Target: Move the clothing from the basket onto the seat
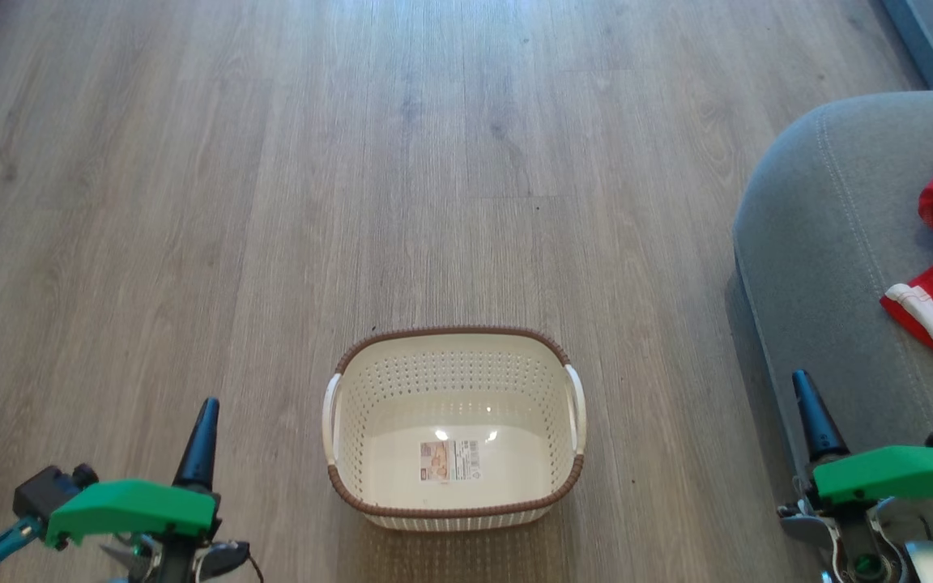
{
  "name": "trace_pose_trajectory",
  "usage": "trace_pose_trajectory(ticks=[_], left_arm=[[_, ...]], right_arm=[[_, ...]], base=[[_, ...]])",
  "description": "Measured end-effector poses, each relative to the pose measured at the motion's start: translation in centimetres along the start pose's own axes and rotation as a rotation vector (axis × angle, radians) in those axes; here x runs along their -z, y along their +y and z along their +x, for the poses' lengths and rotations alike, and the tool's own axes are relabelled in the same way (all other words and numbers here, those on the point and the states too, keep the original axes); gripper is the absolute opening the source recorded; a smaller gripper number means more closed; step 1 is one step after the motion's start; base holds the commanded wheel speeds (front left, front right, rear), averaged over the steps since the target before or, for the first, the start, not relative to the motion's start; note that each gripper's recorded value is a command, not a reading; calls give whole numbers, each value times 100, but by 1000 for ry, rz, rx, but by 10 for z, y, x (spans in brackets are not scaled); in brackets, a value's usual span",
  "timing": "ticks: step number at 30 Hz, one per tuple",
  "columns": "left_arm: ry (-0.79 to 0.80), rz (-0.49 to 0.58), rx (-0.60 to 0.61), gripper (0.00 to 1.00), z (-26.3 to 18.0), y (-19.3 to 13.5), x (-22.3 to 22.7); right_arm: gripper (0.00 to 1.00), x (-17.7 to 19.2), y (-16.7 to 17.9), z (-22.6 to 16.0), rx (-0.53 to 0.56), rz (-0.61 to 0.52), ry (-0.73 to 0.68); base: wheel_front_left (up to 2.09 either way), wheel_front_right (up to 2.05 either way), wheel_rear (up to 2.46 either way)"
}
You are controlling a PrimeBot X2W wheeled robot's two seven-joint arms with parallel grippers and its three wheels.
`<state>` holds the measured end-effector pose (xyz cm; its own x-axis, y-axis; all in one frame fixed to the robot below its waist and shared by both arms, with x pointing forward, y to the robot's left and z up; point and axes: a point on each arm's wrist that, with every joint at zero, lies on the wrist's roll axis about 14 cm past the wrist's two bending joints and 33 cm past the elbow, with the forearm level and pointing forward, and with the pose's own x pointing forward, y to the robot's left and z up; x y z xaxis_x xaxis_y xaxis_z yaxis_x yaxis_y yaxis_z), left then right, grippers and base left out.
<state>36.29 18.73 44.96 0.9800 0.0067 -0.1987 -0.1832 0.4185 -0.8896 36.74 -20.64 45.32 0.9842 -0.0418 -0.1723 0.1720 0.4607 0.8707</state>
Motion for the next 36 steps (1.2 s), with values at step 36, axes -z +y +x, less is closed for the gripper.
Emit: trace_pose_trajectory(ticks=[36], left_arm=[[12, -391, 90, 0, 5, -21, -10]], right_arm=[[0, -10, 16, 0, -66, 440, -4]], base=[[0, 0, 0]])
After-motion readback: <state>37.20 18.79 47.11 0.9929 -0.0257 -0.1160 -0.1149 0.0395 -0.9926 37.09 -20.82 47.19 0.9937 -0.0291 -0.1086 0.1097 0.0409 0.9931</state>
